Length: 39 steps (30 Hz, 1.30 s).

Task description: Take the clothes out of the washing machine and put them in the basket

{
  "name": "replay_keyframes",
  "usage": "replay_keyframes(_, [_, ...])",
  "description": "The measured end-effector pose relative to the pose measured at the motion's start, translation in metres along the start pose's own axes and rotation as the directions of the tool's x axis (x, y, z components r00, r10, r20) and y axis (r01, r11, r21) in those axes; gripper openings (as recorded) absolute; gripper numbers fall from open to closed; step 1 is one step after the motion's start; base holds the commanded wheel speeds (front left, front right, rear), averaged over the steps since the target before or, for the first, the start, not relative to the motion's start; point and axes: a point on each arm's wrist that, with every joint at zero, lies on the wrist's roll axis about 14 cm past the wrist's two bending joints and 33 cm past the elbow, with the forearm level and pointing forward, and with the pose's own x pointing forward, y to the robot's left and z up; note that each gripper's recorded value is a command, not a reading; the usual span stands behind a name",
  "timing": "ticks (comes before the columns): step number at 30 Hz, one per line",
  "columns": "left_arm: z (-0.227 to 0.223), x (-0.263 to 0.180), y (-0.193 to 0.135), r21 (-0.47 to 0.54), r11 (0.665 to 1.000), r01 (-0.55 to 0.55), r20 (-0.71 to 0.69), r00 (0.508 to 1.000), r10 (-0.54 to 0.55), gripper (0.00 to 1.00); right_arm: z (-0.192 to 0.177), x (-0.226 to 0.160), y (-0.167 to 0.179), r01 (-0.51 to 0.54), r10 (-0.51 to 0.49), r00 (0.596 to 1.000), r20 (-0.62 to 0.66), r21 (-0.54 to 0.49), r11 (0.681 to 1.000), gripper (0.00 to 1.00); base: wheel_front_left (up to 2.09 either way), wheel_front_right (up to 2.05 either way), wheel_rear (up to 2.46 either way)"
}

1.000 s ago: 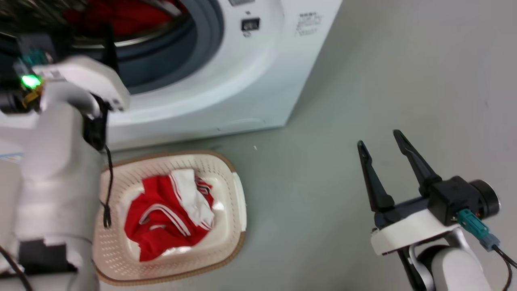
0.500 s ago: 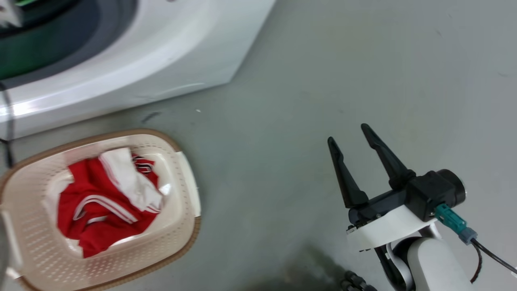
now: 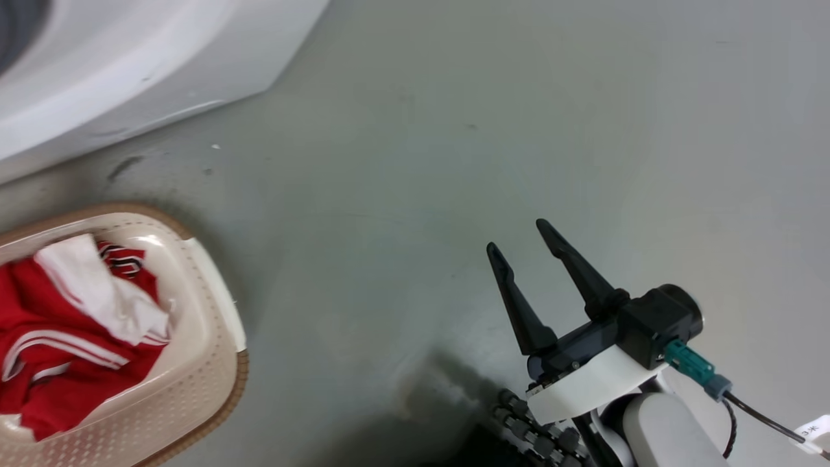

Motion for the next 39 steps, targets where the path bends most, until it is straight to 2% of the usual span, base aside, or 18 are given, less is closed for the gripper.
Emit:
replay_keyframes(9, [-0.021, 0.017, -0.004, -0.024, 1.000, -0.014, -0.096, 0.995, 0.012, 1.00, -0.017, -0.008, -0.007, 0.036, -0.035, 0.998, -0.050, 0.012, 0.999, 1.00, 0.00, 0.00, 0.00])
replay_keyframes(10, [-0.021, 0.017, -0.002, -0.026, 0.999, -0.025, -0.092, 0.996, 0.022, 0.80, -0.017, -0.008, -0.007, 0.035, -0.035, 0.998, -0.051, 0.014, 0.999, 1.00, 0.00, 0.00, 0.00])
replay_keyframes(11, [-0.020, 0.017, -0.001, -0.017, 0.999, -0.035, -0.082, 0.996, 0.034, 0.00, -0.017, -0.008, -0.007, 0.036, -0.035, 0.998, -0.049, 0.018, 0.999, 1.00, 0.00, 0.00, 0.00])
replay_keyframes(18, [-0.006, 0.011, 0.009, -0.043, 0.994, -0.103, 0.042, 0.994, 0.104, 0.00, -0.013, -0.009, -0.006, 0.034, -0.033, 0.999, -0.035, 0.026, 0.999, 1.00, 0.00, 0.00, 0.00])
replay_keyframes(19, [0.004, 0.003, 0.012, -0.028, 0.992, -0.121, 0.127, 0.984, 0.124, 0.00, -0.009, -0.009, -0.006, 0.032, -0.031, 0.999, -0.023, 0.025, 0.999, 1.00, 0.00, 0.00, 0.00])
replay_keyframes(25, [0.032, -0.025, 0.018, -0.025, 0.989, -0.145, 0.317, 0.937, 0.146, 0.00, 0.003, -0.007, -0.006, 0.023, -0.023, 1.000, 0.019, 0.018, 1.000, 1.00, 0.00, 0.00, 0.00])
replay_keyframes(32, [0.044, -0.060, 0.019, -0.054, 0.989, -0.141, 0.466, 0.872, 0.150, 0.00, 0.024, -0.008, -0.010, 0.028, -0.028, 0.996, 0.080, 0.002, 1.000, 1.00, 0.00, 0.00, 0.00])
replay_keyframes(39, [0.036, -0.098, 0.014, -0.073, 0.993, -0.096, 0.559, 0.821, 0.121, 0.00, 0.052, -0.016, -0.013, 0.032, -0.029, 0.987, 0.155, -0.016, 0.999, 1.00, 0.00, 0.00, 0.00])
